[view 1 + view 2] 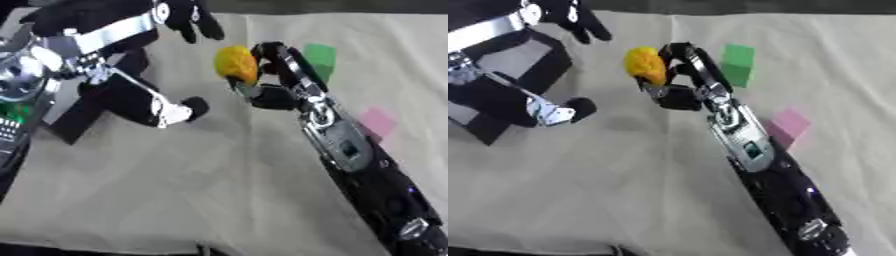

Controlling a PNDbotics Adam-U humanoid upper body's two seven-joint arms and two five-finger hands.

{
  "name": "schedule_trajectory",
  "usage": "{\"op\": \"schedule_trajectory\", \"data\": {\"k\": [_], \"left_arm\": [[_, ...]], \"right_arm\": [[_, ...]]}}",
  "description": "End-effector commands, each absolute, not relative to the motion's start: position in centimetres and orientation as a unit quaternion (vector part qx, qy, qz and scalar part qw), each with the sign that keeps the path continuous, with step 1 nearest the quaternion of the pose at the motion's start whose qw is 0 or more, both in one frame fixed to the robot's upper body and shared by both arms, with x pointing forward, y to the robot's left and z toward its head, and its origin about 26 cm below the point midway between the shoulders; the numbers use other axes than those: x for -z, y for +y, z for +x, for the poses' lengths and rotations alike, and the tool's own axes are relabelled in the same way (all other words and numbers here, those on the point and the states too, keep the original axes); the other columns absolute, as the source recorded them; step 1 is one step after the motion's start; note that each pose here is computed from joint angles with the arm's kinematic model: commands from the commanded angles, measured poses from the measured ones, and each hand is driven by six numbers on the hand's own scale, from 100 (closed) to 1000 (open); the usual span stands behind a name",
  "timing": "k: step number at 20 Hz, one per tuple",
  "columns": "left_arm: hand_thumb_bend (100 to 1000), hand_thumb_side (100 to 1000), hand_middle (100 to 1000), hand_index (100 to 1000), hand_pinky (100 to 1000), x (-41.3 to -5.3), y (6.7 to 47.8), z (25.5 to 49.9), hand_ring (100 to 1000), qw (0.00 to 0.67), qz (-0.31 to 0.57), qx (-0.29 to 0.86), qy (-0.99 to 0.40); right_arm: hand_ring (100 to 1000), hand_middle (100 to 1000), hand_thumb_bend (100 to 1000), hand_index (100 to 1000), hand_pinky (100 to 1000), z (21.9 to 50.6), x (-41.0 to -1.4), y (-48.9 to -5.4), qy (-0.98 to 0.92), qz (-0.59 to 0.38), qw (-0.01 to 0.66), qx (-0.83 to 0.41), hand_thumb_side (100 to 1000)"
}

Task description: Pick up the objects with one hand, pass them to the other hand, and then place them into the box on the other side of the table.

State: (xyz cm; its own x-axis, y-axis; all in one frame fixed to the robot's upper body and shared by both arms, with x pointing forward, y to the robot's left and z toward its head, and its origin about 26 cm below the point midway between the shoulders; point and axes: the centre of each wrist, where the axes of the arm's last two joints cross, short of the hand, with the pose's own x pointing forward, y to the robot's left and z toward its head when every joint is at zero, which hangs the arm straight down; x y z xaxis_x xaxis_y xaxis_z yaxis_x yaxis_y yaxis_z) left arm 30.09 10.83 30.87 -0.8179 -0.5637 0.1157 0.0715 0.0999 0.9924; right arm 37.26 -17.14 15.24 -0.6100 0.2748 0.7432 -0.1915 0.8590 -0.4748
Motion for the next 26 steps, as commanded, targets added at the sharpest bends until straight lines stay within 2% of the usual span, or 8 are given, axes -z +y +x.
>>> {"op": "schedule_trajectory", "data": {"k": [1,9,17,26], "left_arm": [[473,142,745,822,837,-31.2,10.5,30.7,746,0.235,0.207,0.642,-0.699],[452,100,743,828,824,-30.4,9.6,32.3,742,0.241,0.238,0.628,-0.701],[468,100,742,814,822,-29.2,9.4,34.0,741,0.254,0.247,0.633,-0.688],[500,142,741,829,820,-28.7,8.4,34.7,750,0.246,0.23,0.659,-0.672]], "right_arm": [[697,312,290,478,413,37.0,-16.6,-16.6,-0.871,-0.022,0.408,-0.274,100],[697,312,285,479,412,36.5,-16.7,-16.7,-0.872,-0.004,0.385,-0.301,100],[698,315,281,481,414,36.4,-17.1,-16.8,-0.873,0.013,0.369,-0.319,100],[699,317,279,483,415,36.1,-17.9,-16.7,-0.872,0.04,0.36,-0.328,100]]}}
